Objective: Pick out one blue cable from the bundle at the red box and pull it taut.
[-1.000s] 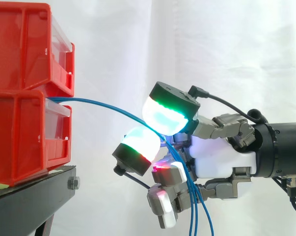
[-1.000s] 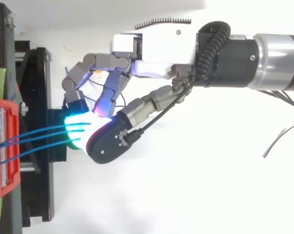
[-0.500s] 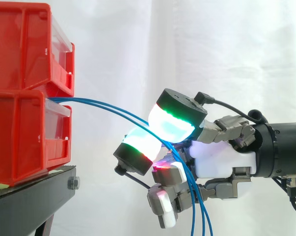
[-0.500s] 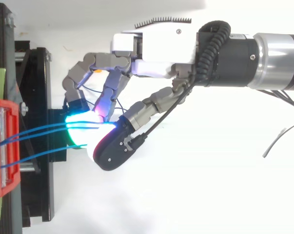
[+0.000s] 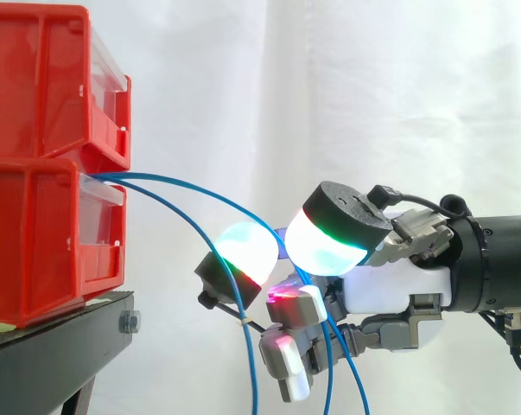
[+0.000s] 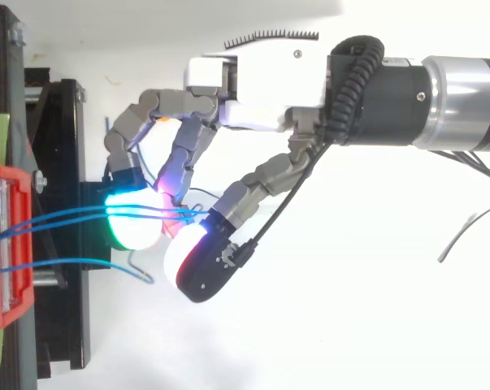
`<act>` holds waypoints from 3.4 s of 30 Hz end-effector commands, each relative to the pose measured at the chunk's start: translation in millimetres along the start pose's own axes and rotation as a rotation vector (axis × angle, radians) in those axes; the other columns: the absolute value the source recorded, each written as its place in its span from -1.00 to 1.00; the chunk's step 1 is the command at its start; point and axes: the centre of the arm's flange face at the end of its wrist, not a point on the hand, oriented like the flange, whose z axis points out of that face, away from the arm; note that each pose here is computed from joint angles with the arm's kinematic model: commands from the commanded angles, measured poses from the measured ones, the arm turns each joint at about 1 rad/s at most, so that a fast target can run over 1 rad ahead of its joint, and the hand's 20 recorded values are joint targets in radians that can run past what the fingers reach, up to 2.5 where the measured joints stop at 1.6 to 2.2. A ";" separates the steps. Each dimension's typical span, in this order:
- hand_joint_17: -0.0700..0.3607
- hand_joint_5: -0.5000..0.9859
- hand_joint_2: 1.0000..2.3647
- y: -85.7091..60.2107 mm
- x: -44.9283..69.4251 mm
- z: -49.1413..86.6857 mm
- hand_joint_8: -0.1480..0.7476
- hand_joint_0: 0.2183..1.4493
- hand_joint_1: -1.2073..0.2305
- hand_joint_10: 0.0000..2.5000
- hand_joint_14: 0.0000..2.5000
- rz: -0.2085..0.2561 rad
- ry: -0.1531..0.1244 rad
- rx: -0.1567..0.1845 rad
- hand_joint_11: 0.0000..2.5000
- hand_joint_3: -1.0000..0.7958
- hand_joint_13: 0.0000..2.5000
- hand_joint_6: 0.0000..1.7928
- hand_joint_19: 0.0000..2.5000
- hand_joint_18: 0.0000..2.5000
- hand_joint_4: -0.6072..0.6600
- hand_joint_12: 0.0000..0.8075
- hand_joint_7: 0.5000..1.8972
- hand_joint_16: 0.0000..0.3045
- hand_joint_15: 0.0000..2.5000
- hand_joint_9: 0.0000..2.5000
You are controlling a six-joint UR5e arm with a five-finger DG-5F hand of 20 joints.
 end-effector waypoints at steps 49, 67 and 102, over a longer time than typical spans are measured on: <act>-0.18 -0.54 -0.99 0.8 0.3 0.4 -0.20 -0.23 -0.48 -0.98 -0.98 0.000 0.000 -0.002 -0.24 -0.35 -0.20 0.05 -0.43 -0.38 -0.15 -0.25 -0.37 -0.69 -0.41 -0.04; -0.28 -0.49 -1.00 0.7 -0.8 0.2 -0.20 -0.43 -0.74 -0.98 -0.98 0.002 0.000 -0.002 -0.23 -0.44 -0.19 0.05 -0.49 -0.42 -0.13 -0.28 -0.37 -0.75 -0.42 0.02; -0.22 -0.49 -1.00 1.8 -0.4 0.6 -0.23 -0.38 -0.33 -0.98 -0.98 0.000 0.005 -0.002 -0.22 -0.44 -0.19 0.02 -0.44 -0.41 -0.15 -0.26 -0.40 -0.72 -0.41 0.02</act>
